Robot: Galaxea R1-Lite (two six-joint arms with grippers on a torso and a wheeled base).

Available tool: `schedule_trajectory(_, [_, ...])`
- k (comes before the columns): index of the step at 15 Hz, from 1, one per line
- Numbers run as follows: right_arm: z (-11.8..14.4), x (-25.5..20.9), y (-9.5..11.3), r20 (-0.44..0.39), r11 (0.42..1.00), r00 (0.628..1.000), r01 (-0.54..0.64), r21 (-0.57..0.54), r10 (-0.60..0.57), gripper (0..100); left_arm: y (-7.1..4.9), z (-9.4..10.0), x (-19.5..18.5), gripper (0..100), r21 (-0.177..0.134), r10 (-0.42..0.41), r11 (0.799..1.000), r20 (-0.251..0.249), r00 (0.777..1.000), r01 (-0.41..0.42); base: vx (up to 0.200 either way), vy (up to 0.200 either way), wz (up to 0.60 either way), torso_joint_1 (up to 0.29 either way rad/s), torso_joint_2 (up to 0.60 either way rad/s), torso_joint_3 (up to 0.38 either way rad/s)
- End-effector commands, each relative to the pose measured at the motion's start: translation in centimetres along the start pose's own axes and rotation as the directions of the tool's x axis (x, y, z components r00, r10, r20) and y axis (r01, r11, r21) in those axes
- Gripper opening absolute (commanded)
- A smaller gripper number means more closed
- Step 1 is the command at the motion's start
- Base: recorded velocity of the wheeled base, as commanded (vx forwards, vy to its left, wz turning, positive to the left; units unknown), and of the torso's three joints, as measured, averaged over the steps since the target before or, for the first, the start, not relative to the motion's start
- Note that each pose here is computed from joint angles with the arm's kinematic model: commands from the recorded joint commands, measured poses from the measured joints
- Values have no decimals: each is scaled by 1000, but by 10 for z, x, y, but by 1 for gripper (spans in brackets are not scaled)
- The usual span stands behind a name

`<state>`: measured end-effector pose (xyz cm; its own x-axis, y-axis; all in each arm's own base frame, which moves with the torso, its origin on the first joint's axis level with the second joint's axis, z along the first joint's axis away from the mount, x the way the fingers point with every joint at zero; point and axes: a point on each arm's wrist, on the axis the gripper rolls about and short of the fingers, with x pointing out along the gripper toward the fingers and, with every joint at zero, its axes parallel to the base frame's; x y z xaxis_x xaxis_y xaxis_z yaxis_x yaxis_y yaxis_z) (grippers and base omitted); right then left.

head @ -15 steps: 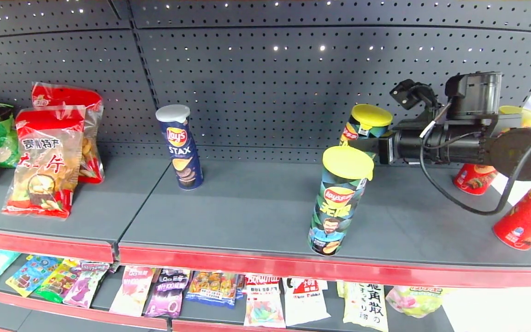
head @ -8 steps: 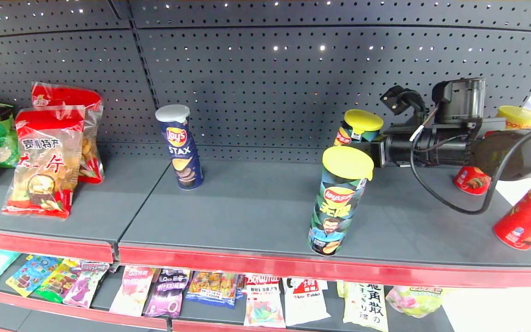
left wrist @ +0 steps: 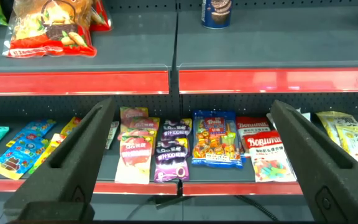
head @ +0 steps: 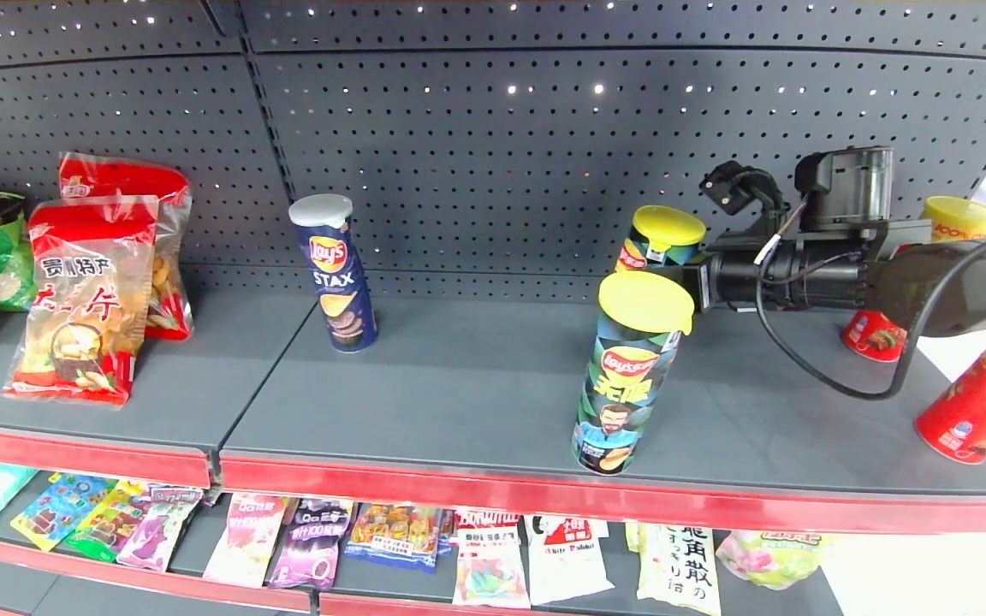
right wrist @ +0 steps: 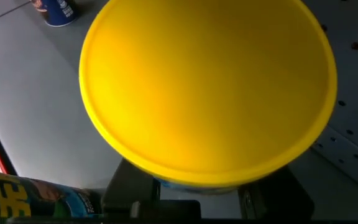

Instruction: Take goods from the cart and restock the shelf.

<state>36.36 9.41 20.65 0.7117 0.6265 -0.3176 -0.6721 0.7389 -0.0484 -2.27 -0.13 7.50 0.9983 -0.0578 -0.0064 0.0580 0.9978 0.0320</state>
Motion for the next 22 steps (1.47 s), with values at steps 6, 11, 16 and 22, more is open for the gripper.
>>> schedule_trajectory(6, [3,-2,3,7,1000,1000,-5,-2,5,100,0,0,0,100,0,1,1000,-1,1000,-1,0,0,0,0,0,0])
schedule_trajectory(11, [3,-32,5,11,999,999,39,27,-39,100,0,0,0,100,0,1,1000,-1,1000,-1,0,0,0,0,0,0])
schedule_trajectory(16, [-15,-72,19,-25,997,998,61,56,-60,100,0,0,0,100,0,0,1000,-1,1000,0,0,0,0,0,0,0])
schedule_trajectory(22, [-46,-99,32,-15,997,1000,27,71,-26,100,0,0,0,100,0,0,1000,-1,1000,0,0,0,0,0,0,0])
